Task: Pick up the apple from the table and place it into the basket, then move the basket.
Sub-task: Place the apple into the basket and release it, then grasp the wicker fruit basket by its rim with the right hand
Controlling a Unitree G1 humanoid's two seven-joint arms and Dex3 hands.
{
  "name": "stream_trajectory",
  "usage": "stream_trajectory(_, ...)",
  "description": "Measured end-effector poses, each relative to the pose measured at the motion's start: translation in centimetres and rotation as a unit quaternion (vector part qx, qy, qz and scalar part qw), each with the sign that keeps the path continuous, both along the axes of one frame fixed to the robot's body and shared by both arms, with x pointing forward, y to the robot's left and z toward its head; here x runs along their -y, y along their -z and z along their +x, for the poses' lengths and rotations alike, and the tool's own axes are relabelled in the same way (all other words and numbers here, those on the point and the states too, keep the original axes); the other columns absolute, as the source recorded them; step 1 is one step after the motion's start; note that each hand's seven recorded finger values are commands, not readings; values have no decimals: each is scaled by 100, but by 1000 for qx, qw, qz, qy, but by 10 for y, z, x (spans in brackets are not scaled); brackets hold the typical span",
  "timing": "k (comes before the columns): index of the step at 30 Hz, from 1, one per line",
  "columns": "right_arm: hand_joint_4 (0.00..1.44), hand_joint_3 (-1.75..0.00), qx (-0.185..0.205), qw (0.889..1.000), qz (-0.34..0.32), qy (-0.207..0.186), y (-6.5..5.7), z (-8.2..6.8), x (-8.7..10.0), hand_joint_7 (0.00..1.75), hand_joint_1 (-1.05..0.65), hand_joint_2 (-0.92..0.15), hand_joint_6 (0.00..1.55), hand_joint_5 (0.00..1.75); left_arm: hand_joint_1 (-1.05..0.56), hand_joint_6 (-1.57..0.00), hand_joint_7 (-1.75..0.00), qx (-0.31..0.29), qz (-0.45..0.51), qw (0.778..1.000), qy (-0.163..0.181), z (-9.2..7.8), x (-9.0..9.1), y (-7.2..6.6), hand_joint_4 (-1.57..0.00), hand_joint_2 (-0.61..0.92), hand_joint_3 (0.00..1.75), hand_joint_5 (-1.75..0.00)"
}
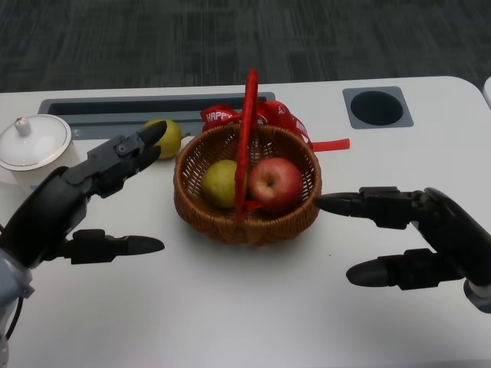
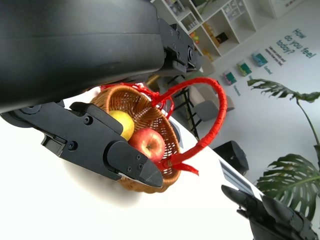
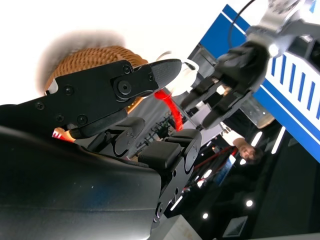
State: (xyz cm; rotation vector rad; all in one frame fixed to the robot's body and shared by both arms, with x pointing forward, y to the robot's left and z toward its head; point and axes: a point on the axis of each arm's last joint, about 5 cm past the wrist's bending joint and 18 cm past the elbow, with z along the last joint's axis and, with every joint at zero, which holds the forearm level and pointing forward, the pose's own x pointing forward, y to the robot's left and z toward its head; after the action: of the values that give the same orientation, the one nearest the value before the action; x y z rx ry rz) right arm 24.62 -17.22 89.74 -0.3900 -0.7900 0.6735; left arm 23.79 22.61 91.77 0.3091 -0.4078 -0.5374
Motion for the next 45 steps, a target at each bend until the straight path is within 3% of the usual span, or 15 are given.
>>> stream_trajectory(8, 49, 0, -1, 997, -70, -16, -11, 18, -6, 0, -63, -89, 39, 0, -22, -36, -4, -4, 7, 1000, -13, -17, -10, 0, -42, 75, 0, -5)
stream_trajectory(15, 42, 0, 6, 984, -176, -7, -27, 35, -19, 0, -67, -81, 30, 0, -18, -40, -2, -1, 8, 1000, -16, -24, -13, -2, -46, 75, 0, -4)
stream_trajectory(28, 45, 0, 26, 976, -215, -5, -40, 51, -44, 1, -64, -76, 35, 1, -17, -44, -1, -4, 18, 1000, -23, -28, -18, -4, -51, 76, 0, -3)
stream_trajectory(34, 50, 0, 22, 970, -243, -3, -35, 54, -49, 3, -64, -76, 41, 3, -18, -45, -1, -8, 19, 999, -25, -29, -18, -4, -53, 76, 0, -3)
stream_trajectory(45, 57, 0, -31, 961, -276, 4, -15, 53, -50, 2, -60, -76, 46, 2, -21, -46, -1, -15, 18, 999, -31, -32, -18, -2, -57, 76, 0, -3)
